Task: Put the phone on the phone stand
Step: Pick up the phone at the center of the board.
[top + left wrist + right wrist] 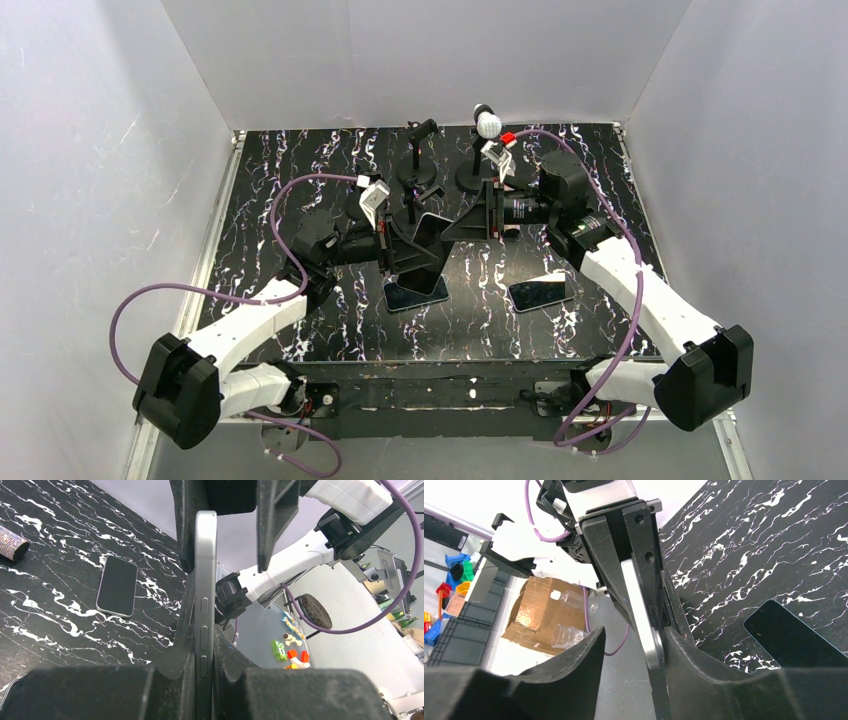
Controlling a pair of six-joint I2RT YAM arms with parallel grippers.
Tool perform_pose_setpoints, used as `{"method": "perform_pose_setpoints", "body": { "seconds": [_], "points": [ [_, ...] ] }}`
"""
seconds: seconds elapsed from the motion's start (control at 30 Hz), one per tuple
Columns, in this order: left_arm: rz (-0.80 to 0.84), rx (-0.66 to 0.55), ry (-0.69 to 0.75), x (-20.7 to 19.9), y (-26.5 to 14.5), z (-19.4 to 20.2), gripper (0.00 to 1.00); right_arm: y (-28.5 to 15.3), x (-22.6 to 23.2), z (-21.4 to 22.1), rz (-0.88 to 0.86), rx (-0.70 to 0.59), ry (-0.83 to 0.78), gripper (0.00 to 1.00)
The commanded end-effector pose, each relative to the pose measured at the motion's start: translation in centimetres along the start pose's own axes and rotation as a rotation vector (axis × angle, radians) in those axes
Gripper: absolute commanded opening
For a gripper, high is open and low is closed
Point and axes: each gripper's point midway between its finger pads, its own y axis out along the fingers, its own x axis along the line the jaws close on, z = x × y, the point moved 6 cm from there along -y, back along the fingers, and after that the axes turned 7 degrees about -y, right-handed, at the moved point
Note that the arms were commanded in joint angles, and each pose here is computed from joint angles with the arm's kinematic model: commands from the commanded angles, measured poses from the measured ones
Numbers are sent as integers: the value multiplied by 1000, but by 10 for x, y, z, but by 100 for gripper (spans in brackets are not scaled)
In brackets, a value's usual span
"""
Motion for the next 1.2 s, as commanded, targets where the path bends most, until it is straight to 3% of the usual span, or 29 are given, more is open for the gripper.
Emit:
{"method": "perform_pose_setpoints", "body": {
  "seconds": [0.0, 0.23, 0.33, 0.43, 0.53, 0.6, 0.67, 0.7, 0.77, 0.8, 0.83, 0.87, 0.97, 1.17],
  "points": [
    [36, -36, 49, -9, 1, -9, 0, 2, 13, -9, -72, -19, -63, 48],
    [32, -55, 48, -6, 2, -10, 0, 8, 14, -7, -100, 4, -53, 47],
    [29, -60, 41, -4, 3, -10, 0, 8, 15, -7, -96, -8, -48, 30],
    [30, -62, 28, -2, 3, -7, 0, 8, 15, -7, -85, -22, -48, 21],
    [25, -60, 25, 1, 2, -5, 0, 8, 15, -7, -84, -26, -49, 2],
    [18, -63, 29, 2, 2, -4, 0, 8, 14, -7, -76, -31, -55, 1],
    [2, -75, 29, 4, 1, -3, 8, 8, 13, -7, -70, -36, -62, 1],
    [-4, -82, 33, 5, 0, -2, 18, 8, 12, -7, -62, -36, -64, 1],
    [-16, -90, 45, 5, -2, -1, 42, 8, 9, -7, -32, -37, -75, 1],
    [-35, -99, 46, 6, -4, -2, 63, 7, 7, -6, -8, -36, -78, 1],
    [-58, -108, 50, 7, -5, -2, 78, 5, 6, -6, 18, -42, -84, 1],
    [-82, -120, 54, 7, -7, -2, 86, 4, 4, -6, 50, -47, -90, 1],
    [-158, -140, 69, 10, -14, -2, 98, -5, -2, -1, 154, -50, -98, 1],
    [-308, -73, 98, 23, -26, 10, 98, -36, -24, 12, 315, -112, -57, 1]
  ]
}}
